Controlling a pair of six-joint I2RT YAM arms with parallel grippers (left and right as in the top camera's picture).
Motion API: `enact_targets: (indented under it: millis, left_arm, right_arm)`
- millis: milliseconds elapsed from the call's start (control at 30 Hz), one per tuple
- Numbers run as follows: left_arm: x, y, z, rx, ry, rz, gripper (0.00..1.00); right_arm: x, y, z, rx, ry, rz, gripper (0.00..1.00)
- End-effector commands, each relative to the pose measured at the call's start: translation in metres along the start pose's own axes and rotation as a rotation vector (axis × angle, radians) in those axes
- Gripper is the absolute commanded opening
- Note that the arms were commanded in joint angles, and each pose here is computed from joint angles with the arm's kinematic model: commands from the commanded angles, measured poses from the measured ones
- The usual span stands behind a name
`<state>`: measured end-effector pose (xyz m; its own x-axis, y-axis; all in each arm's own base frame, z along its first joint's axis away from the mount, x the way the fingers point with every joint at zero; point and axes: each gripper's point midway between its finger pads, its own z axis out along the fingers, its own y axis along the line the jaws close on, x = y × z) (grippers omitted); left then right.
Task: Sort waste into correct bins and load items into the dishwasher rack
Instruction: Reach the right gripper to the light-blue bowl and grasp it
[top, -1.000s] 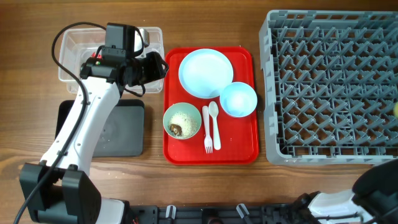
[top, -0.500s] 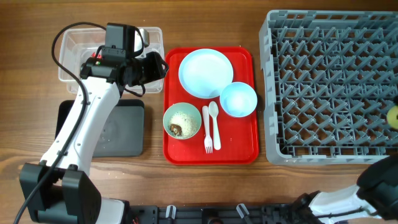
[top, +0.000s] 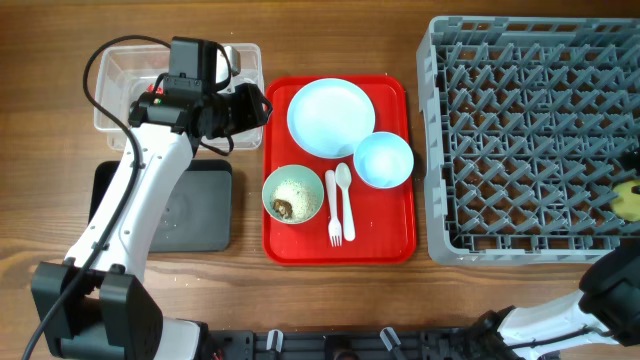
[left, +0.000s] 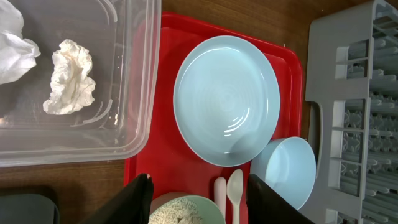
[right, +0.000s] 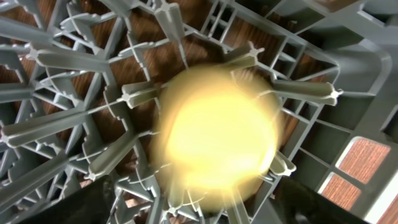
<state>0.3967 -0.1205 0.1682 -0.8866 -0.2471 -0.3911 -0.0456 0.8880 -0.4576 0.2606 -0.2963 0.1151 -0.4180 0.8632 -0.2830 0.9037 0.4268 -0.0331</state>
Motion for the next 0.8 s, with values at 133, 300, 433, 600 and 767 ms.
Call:
enact_targets:
  millis: [133,300,433,600,767]
  left_arm:
    - [-0.006,-0.001,-0.01,-0.008,-0.031,0.016,0.51]
    - [-0.001,0.006,-0.01,-0.042,-0.014,0.007,0.54]
    - [0.008,0.022,-0.011,-0.123,0.012,-0.007,0.55]
    - [0.021,0.038,-0.014,-0.204,0.059,-0.024,0.57]
    - [0.025,0.04,-0.015,-0.217,0.071,-0.027,0.6]
  right_arm:
    - [0.0,0.015,-0.018,-0.102,0.02,-0.009,0.9]
    - [0.007,0.07,-0.068,-0.422,-0.021,-0.16,0.9]
    - [0.035,0.125,-0.126,-0.67,-0.081,-0.388,0.9]
    - [0.095,0.182,-0.181,-0.786,-0.143,-0.686,0.89]
    - [0.175,0.233,-0.201,-0.804,-0.141,-1.001,0.89]
